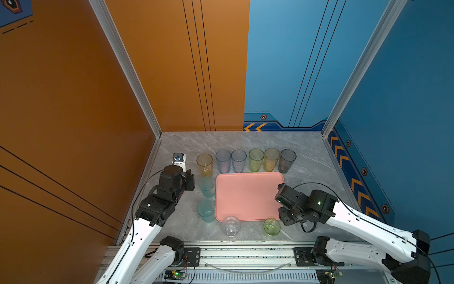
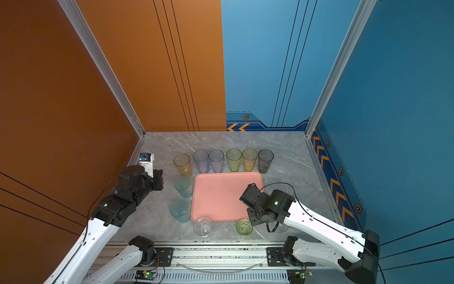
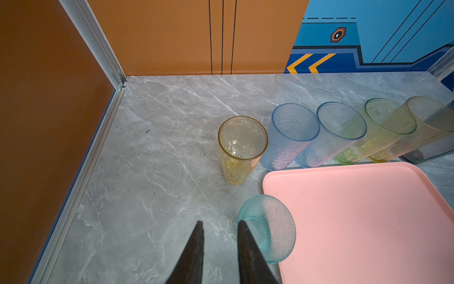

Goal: Place the glasses into the tray
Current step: Pick up the glass from the bottom-center of the table.

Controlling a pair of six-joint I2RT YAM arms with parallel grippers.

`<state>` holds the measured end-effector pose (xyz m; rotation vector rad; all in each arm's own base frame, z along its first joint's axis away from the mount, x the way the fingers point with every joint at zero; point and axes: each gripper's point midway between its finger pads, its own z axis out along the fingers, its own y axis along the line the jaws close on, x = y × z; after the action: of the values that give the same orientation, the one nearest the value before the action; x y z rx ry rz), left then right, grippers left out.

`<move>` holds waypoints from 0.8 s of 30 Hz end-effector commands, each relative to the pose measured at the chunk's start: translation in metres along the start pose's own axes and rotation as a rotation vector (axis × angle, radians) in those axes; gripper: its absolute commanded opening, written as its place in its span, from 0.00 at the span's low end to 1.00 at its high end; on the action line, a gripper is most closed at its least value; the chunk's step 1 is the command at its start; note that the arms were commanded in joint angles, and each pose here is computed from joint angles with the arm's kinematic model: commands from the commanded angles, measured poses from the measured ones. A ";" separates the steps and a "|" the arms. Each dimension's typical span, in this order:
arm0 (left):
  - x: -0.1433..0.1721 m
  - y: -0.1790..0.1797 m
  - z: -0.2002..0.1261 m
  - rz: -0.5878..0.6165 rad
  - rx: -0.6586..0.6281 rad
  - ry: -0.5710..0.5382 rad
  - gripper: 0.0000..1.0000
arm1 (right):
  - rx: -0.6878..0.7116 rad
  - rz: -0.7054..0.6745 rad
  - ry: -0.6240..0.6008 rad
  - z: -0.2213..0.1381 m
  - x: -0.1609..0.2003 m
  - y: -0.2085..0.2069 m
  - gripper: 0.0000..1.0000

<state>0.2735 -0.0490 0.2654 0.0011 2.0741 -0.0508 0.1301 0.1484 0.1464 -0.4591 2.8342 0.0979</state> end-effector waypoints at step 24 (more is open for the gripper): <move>0.007 -0.002 0.002 -0.011 0.021 0.027 0.25 | 0.021 -0.021 0.122 0.035 0.023 0.012 0.34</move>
<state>0.2732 -0.0517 0.2648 0.0107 2.0774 -0.0690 0.1151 0.1517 0.1123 -0.4972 2.9367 0.0239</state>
